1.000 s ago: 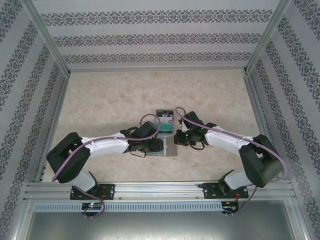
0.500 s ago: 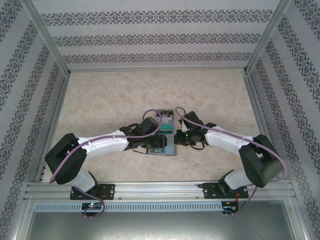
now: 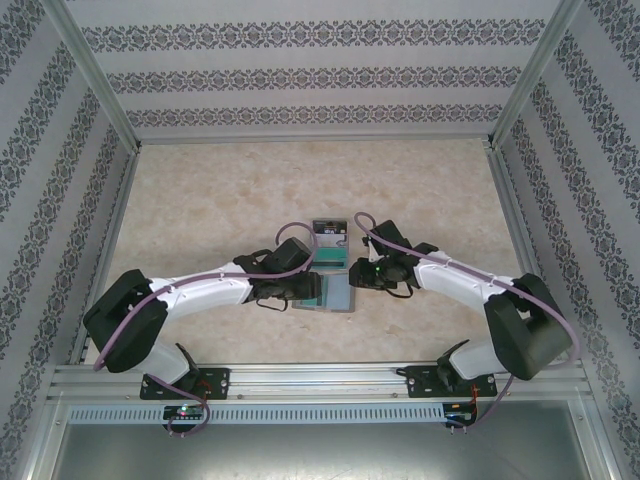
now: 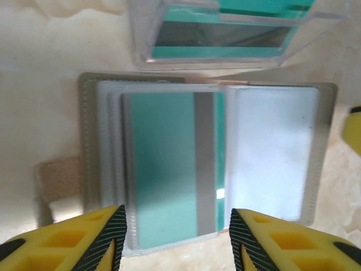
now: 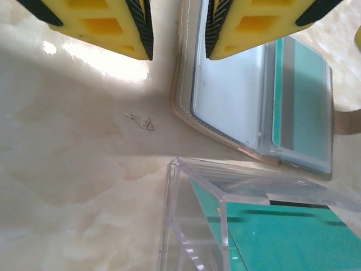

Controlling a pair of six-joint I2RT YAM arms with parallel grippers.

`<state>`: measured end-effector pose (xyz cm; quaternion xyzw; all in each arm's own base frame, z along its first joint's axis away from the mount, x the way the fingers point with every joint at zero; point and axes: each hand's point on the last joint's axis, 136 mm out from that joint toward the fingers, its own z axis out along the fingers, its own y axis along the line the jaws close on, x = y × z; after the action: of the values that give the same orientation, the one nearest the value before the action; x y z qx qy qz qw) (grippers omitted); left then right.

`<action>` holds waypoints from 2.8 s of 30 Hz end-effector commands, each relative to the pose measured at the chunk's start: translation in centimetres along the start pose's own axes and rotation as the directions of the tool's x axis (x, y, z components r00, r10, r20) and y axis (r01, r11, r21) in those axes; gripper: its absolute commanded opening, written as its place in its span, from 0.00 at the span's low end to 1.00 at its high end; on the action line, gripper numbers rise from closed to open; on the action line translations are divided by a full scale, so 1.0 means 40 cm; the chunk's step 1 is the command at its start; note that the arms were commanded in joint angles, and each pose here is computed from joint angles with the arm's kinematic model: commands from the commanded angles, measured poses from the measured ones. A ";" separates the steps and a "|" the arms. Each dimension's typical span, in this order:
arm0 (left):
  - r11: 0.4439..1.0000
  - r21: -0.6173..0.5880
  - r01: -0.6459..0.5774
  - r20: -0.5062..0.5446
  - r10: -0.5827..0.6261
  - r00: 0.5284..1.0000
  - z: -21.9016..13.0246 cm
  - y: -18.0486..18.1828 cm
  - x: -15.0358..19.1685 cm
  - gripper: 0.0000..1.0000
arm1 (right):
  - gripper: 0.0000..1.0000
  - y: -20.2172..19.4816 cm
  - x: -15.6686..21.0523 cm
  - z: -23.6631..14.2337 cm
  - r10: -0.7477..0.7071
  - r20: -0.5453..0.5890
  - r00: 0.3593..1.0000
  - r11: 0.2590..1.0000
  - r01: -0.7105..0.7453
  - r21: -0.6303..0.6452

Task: Take the credit cards out of the card holder

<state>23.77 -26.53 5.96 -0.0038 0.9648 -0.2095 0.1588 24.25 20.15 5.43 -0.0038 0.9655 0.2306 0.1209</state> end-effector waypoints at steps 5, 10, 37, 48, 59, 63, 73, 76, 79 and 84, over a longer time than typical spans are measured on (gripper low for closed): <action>0.999 -0.033 -0.017 -0.017 0.016 1.000 0.006 0.059 -0.016 0.37 | 0.40 0.048 -0.040 -0.091 -0.029 0.149 0.988 0.999 0.032 -0.019; 0.999 -0.004 -0.034 -0.046 0.033 0.998 0.029 0.075 -0.020 0.28 | 0.39 0.111 -0.032 -0.085 -0.012 0.176 0.984 0.993 0.033 -0.116; 0.995 0.055 0.087 -0.054 -0.084 0.995 0.024 0.074 0.043 0.23 | 0.23 0.142 0.061 0.096 0.092 -0.056 0.994 0.964 -0.103 -0.245; 0.996 0.076 0.055 -0.066 -0.050 0.997 0.037 0.034 0.014 0.04 | 0.21 0.141 0.061 0.110 0.102 -0.062 0.993 0.964 -0.114 -0.241; 0.995 0.056 0.087 -0.115 -0.080 0.990 0.080 0.064 0.053 0.04 | 0.20 0.149 0.058 0.125 0.101 -0.078 0.992 0.963 -0.117 -0.245; 0.995 0.052 0.088 -0.117 -0.082 0.990 0.080 0.067 0.057 0.04 | 0.20 0.149 0.059 0.130 0.105 -0.084 0.991 0.961 -0.123 -0.247; 0.995 0.040 0.090 -0.124 -0.084 0.989 0.083 0.071 0.061 0.03 | 0.20 0.157 0.063 0.140 0.109 -0.109 0.988 0.957 -0.134 -0.257; 0.995 0.040 0.088 -0.128 -0.082 0.988 0.084 0.070 0.064 0.03 | 0.20 0.162 0.060 0.138 0.106 -0.107 0.989 0.955 -0.132 -0.267; 0.995 0.041 0.086 -0.126 -0.080 0.989 0.084 0.068 0.063 0.03 | 0.20 0.171 0.059 0.138 0.103 -0.113 0.988 0.950 -0.131 -0.283; 0.996 0.039 0.086 -0.130 -0.080 0.988 0.085 0.069 0.066 0.03 | 0.18 0.174 0.061 0.142 0.106 -0.120 0.987 0.948 -0.137 -0.288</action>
<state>23.65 -25.82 2.56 -0.0270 0.9609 -0.2526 0.1099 22.60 27.94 2.47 0.0308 0.9296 0.3626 0.0584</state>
